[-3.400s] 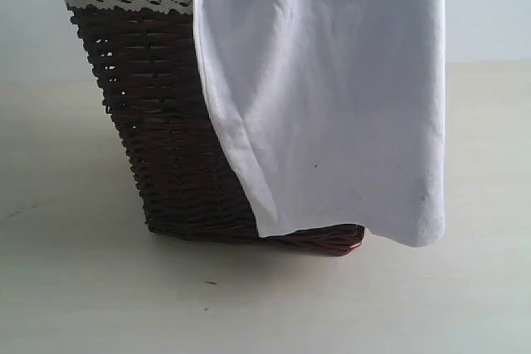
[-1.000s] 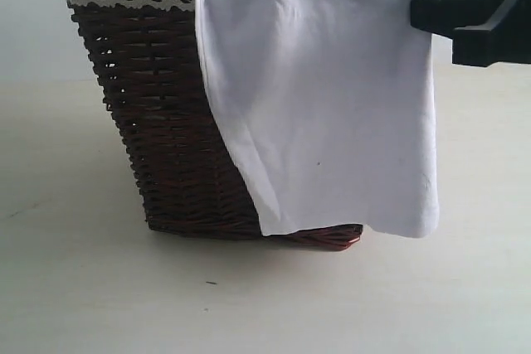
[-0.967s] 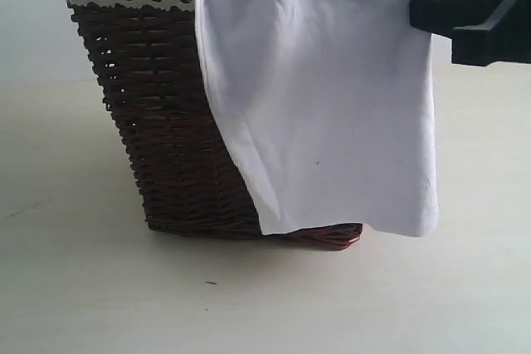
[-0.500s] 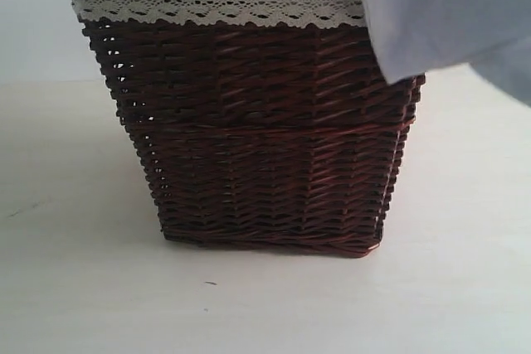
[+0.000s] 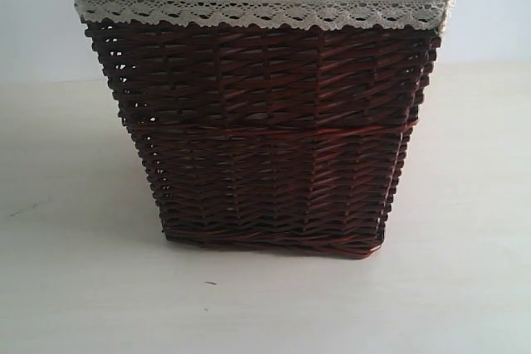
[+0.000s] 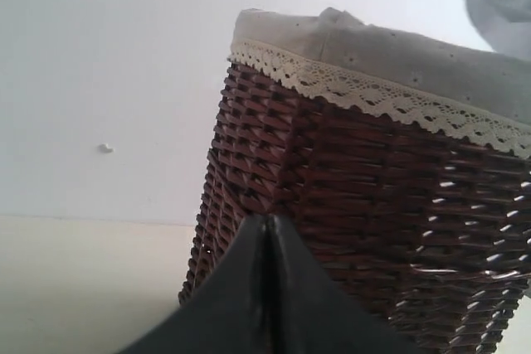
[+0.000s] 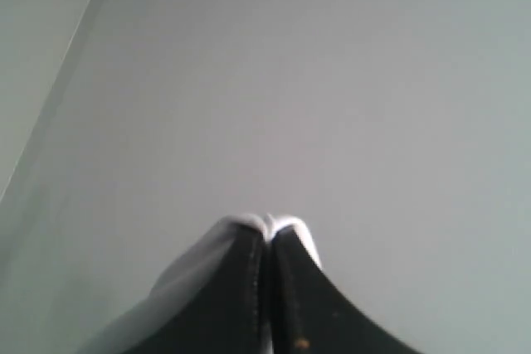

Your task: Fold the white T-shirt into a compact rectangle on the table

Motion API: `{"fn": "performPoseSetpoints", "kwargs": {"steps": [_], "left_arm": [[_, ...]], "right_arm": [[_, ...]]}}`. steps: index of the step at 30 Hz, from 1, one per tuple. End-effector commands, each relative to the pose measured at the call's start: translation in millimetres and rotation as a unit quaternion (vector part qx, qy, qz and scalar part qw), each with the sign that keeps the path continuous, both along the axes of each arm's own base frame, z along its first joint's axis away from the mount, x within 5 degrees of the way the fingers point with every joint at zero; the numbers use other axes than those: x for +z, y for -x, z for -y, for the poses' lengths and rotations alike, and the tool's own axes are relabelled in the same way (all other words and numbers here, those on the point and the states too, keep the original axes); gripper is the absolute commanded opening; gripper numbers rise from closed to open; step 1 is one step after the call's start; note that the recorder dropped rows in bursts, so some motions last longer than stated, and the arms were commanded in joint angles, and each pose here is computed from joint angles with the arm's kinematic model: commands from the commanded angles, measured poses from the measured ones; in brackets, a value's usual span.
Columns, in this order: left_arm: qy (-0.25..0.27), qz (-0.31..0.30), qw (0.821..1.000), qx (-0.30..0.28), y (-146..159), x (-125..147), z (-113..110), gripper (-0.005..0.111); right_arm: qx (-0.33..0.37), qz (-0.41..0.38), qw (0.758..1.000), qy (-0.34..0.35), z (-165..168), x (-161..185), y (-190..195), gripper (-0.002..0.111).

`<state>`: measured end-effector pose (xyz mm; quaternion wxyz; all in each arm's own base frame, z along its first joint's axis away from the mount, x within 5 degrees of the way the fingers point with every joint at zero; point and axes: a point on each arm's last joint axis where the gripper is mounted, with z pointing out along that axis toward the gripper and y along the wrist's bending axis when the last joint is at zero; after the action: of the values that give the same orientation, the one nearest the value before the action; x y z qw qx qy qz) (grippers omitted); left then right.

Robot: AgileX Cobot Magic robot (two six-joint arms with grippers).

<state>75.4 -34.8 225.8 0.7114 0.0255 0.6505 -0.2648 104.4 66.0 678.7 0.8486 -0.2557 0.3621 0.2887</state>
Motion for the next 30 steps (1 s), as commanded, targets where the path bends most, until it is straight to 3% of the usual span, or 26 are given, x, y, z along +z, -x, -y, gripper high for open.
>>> {"fn": "performPoseSetpoints", "kwargs": {"steps": [1,4,7,12,23,30], "left_arm": [[-0.013,0.006,1.0,-0.006,-0.8,1.0,1.3,0.0],[-0.021,0.006,1.0,-0.008,-0.6,0.4,1.8,0.0],[-0.026,0.003,1.0,-0.012,-0.4,-0.5,2.6,0.0],[-0.037,-0.006,0.999,-0.022,0.1,-2.9,4.4,0.0],[-0.04,-0.006,0.999,-0.023,0.2,-3.1,4.7,0.0],[-0.042,-0.006,0.999,-0.022,0.1,-3.2,4.6,0.0]], "right_arm": [[0.006,0.052,0.998,-0.029,6.4,19.3,34.4,0.0],[0.051,0.046,0.996,0.051,-5.6,9.0,40.7,0.0],[0.12,-0.01,0.98,0.161,-22.6,-18.6,14.6,0.0],[0.179,-0.087,0.953,0.228,-32.4,-53.5,-13.1,0.0],[0.202,-0.225,0.924,0.235,-38.9,-138.1,-67.6,0.0],[0.239,-0.22,0.902,0.285,-49.4,-209.6,-29.8,0.0]]}}
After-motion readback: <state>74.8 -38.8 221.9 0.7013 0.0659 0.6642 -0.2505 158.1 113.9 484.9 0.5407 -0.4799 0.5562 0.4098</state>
